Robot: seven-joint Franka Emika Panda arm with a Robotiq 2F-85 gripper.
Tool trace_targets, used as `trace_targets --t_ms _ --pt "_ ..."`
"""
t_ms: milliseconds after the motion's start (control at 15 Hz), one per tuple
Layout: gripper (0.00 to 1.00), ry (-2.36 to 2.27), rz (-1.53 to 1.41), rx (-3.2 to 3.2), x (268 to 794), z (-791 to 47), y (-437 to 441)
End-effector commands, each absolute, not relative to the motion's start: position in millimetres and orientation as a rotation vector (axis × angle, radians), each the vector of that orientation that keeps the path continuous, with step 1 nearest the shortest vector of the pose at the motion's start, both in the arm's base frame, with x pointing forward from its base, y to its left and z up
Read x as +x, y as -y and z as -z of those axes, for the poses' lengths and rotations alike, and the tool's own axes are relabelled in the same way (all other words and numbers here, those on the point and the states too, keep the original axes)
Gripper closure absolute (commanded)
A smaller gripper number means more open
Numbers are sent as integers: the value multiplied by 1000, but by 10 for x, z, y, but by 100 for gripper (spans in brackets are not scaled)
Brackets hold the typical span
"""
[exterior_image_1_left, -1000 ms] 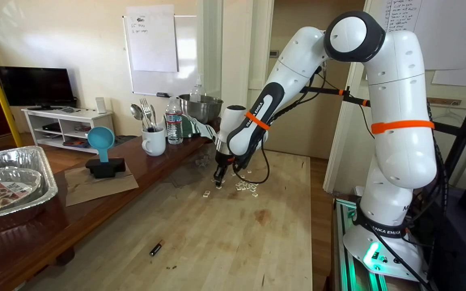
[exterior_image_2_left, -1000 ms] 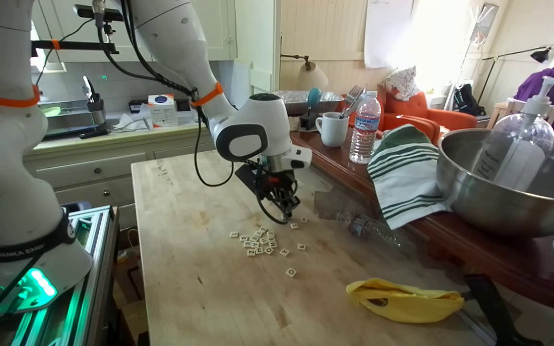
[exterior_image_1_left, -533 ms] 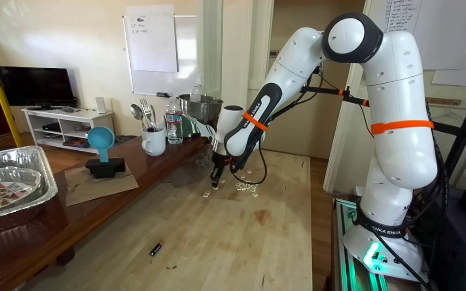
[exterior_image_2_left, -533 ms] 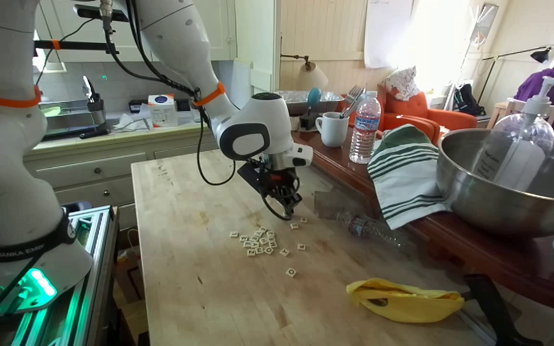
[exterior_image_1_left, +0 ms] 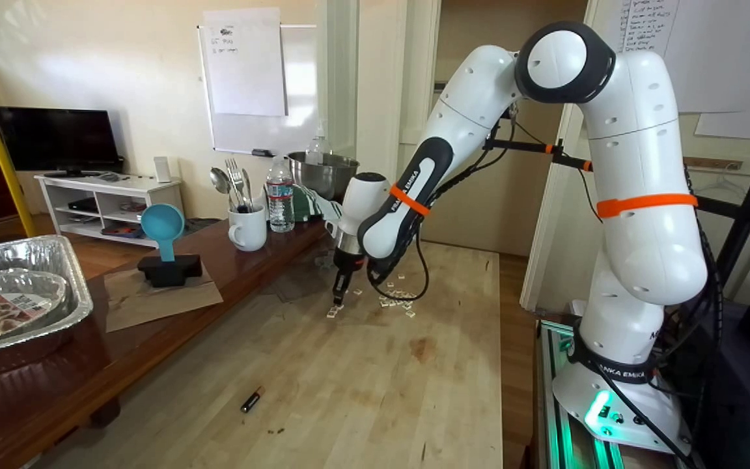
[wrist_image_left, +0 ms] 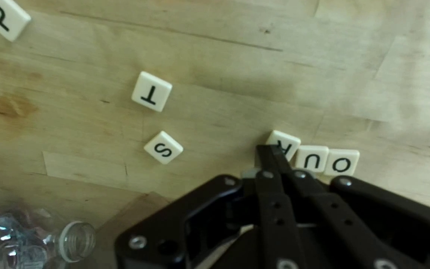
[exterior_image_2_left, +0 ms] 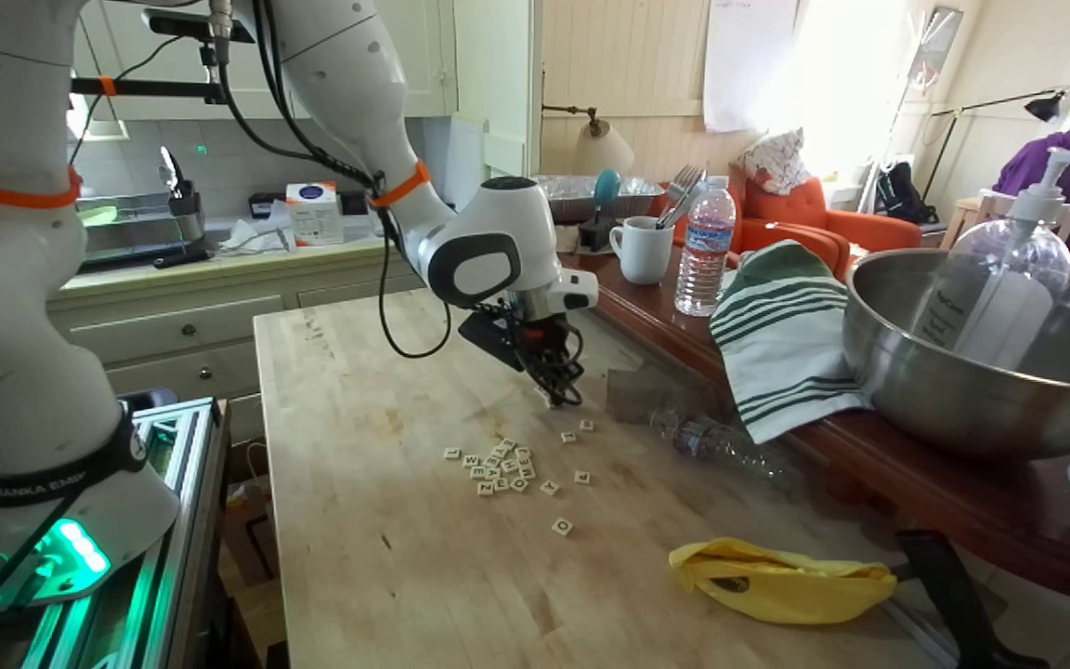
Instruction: Create a three letter word using the tiles.
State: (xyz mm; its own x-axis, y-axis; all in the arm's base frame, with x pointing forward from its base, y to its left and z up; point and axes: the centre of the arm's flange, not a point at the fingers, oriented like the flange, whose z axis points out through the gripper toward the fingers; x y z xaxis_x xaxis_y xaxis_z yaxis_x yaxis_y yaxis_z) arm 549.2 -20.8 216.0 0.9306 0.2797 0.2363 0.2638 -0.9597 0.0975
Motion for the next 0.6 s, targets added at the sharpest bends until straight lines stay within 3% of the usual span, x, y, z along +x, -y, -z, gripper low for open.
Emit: trace_targets --t_ms 0,533 --pt "100 -515 -415 2979 5524 -1986 179" --pt "100 -706 -429 2914 5518 -1963 130"
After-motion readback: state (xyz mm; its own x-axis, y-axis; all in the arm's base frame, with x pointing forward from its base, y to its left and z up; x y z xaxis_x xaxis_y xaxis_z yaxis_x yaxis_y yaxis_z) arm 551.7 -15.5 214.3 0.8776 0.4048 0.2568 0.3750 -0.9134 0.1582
